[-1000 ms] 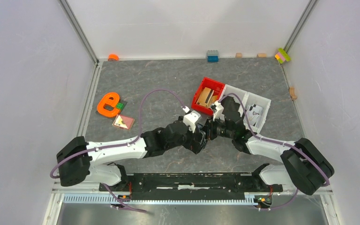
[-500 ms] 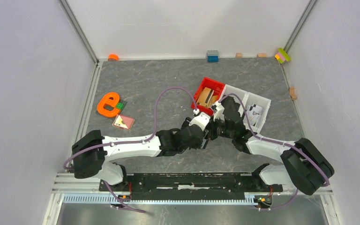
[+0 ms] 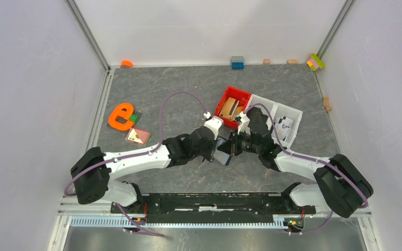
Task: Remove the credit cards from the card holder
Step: Remove the credit card from the card holder.
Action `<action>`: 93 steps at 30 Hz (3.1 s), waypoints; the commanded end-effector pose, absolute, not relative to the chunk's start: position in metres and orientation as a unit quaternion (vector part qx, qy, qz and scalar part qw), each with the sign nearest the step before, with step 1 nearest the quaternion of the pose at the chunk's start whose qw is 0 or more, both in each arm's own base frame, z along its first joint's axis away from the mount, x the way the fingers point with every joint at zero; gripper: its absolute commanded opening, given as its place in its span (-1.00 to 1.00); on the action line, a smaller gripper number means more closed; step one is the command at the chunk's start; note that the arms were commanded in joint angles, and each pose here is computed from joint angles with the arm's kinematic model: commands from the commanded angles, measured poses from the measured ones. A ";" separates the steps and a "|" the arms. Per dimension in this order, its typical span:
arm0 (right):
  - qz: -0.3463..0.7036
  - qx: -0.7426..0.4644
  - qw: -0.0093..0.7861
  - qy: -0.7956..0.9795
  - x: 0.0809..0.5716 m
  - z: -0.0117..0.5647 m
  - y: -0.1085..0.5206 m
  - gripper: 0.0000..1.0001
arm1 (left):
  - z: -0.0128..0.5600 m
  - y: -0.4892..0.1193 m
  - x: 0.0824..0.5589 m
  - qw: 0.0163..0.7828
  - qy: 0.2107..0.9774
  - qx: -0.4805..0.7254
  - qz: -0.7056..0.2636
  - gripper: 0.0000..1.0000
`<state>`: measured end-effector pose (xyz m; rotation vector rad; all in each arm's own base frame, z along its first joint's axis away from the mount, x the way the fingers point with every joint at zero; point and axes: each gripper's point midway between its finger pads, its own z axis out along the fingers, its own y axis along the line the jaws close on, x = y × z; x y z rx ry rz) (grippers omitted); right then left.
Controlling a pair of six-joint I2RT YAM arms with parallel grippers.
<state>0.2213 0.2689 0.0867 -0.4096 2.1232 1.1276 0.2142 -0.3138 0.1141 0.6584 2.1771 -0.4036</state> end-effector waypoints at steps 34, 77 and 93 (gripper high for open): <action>0.492 -0.230 0.461 0.702 0.215 0.175 0.276 -0.12 | 0.187 -0.310 0.213 0.345 0.762 0.150 -0.527 -0.96; 0.631 -0.240 0.407 0.615 0.178 0.209 0.280 -0.49 | 0.228 -0.319 0.180 0.331 0.673 0.192 -0.632 -0.95; 0.642 -0.206 0.412 0.613 0.184 0.209 0.269 -1.00 | 0.228 -0.311 0.187 0.359 0.681 0.174 -0.614 -0.47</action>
